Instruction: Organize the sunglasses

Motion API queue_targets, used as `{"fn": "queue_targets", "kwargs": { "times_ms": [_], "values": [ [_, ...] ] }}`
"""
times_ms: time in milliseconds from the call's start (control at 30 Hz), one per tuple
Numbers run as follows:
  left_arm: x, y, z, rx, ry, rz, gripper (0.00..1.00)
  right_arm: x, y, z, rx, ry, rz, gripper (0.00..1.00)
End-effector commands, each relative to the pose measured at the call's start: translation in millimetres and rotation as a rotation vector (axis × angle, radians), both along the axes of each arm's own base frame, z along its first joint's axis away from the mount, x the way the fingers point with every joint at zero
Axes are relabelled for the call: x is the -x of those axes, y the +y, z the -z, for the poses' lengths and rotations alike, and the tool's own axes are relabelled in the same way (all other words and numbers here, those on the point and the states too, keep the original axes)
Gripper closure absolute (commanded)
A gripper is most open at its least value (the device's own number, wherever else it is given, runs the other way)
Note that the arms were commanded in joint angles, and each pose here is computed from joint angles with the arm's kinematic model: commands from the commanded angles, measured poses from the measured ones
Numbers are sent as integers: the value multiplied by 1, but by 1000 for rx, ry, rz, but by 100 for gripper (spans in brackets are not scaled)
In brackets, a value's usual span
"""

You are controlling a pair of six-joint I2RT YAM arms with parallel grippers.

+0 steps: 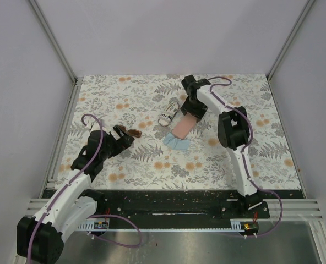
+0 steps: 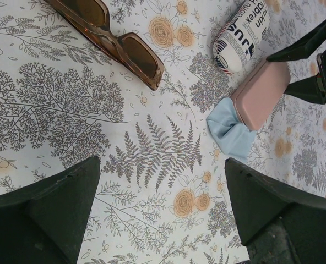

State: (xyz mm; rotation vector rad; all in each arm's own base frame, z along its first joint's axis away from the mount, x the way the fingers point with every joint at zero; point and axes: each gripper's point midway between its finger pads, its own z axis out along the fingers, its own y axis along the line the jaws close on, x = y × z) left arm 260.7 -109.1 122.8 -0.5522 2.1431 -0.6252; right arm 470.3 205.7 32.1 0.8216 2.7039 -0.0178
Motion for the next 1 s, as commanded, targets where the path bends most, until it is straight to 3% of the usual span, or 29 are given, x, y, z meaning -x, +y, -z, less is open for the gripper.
{"fn": "queue_targets", "kwargs": {
  "times_ms": [0,133,300,467,600,833,867,900,967],
  "values": [
    [-5,-2,-17,-3,-62,18,1,6,1,-80,-58,-173,-77,60],
    [-6,-11,-20,7,-74,69,1,21,5,-126,-161,-321,-143,63],
    [-6,-36,-28,-2,-101,190,1,53,24,-146,-341,-428,-280,63],
    [-2,-69,-31,-103,-115,312,1,92,46,-126,-488,-340,-324,64],
    [2,-77,-34,-186,-131,318,1,121,78,-109,-501,-271,-399,62],
    [8,-70,-35,-194,-129,292,1,155,149,-85,-530,-182,-541,56],
    [9,-68,-32,-193,-122,281,1,156,158,-80,-525,-173,-552,54],
    [10,-66,-29,-197,-112,276,1,157,165,-77,-526,-166,-561,44],
    [13,-65,-22,-199,-90,273,1,154,169,-76,-516,-150,-558,7]
  ]
}}
